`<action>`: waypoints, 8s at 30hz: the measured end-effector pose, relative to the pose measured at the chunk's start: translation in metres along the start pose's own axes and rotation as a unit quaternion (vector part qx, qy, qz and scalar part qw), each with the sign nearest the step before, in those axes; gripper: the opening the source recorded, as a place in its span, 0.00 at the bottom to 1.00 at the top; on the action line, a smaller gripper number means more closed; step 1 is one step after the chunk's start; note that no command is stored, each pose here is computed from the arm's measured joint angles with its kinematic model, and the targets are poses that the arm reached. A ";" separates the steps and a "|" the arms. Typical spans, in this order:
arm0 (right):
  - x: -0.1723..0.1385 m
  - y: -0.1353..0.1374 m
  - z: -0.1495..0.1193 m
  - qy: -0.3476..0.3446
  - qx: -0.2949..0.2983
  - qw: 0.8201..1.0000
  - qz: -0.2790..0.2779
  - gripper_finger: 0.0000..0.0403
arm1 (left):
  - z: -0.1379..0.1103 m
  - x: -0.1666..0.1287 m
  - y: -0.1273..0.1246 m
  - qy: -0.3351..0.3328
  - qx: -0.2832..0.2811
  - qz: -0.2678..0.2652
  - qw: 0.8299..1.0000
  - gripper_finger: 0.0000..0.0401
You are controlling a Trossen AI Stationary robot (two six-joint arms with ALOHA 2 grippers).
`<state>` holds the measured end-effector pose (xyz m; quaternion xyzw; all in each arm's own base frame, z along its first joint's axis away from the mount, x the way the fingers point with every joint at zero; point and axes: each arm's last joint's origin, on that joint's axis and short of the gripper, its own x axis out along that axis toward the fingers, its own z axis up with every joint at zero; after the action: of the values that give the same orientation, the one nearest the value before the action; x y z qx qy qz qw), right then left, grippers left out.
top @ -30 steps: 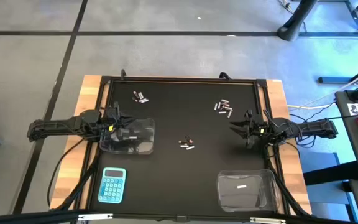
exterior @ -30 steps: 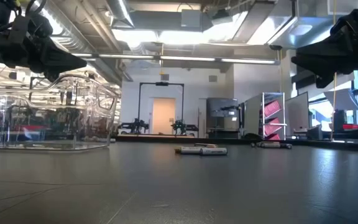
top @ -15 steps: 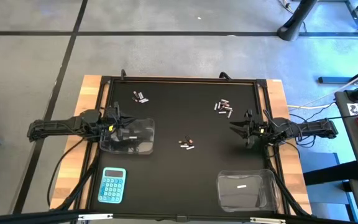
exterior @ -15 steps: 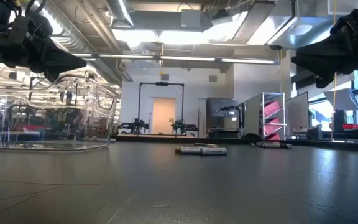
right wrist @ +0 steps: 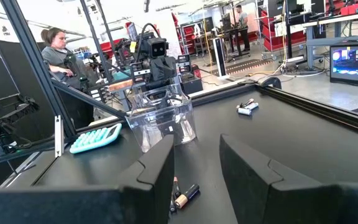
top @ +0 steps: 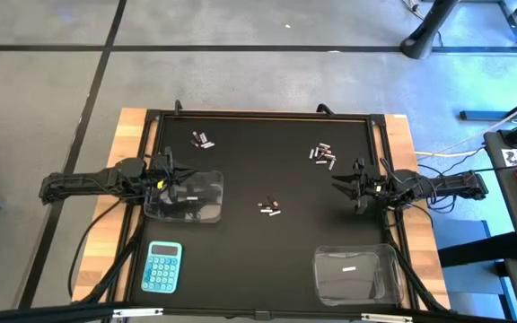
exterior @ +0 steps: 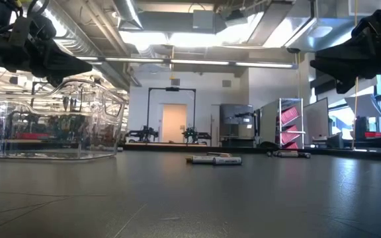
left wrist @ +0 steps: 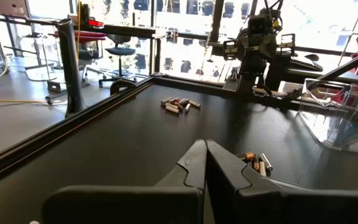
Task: Sort batteries
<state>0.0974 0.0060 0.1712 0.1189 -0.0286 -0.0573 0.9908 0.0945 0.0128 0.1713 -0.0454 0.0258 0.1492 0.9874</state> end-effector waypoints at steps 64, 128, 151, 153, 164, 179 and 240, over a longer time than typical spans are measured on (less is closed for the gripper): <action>0.094 -0.055 -0.066 0.291 0.113 0.741 -0.595 0.55 | 0.000 0.000 0.000 0.000 0.000 0.000 1.000 0.00; 0.039 0.205 0.073 0.524 -0.019 0.846 0.097 0.05 | 0.000 0.000 0.000 0.000 0.000 0.000 1.000 0.00; 0.046 0.228 -0.049 0.594 -0.005 0.800 0.081 0.05 | 0.000 0.000 0.000 0.000 0.000 0.000 1.000 0.00; 0.046 0.228 -0.049 0.593 0.004 0.802 0.075 0.04 | 0.000 0.000 0.000 0.000 0.000 0.000 1.000 0.00; 0.055 0.249 -0.020 0.576 0.153 0.803 -0.016 0.04 | 0.000 0.000 0.000 0.000 0.000 0.000 1.000 0.00; 0.064 0.249 -0.044 0.582 0.319 0.717 -0.214 0.05 | 0.000 0.000 0.000 0.001 0.000 0.000 1.000 0.00; 0.093 0.062 -0.032 0.640 -0.027 0.757 0.124 0.66 | 0.000 0.000 0.000 0.000 0.000 0.000 1.000 0.00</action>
<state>0.1980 0.0617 0.1591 0.0964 0.5996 0.1553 0.7791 0.0945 0.0129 0.1712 -0.0452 0.0260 0.1494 0.9874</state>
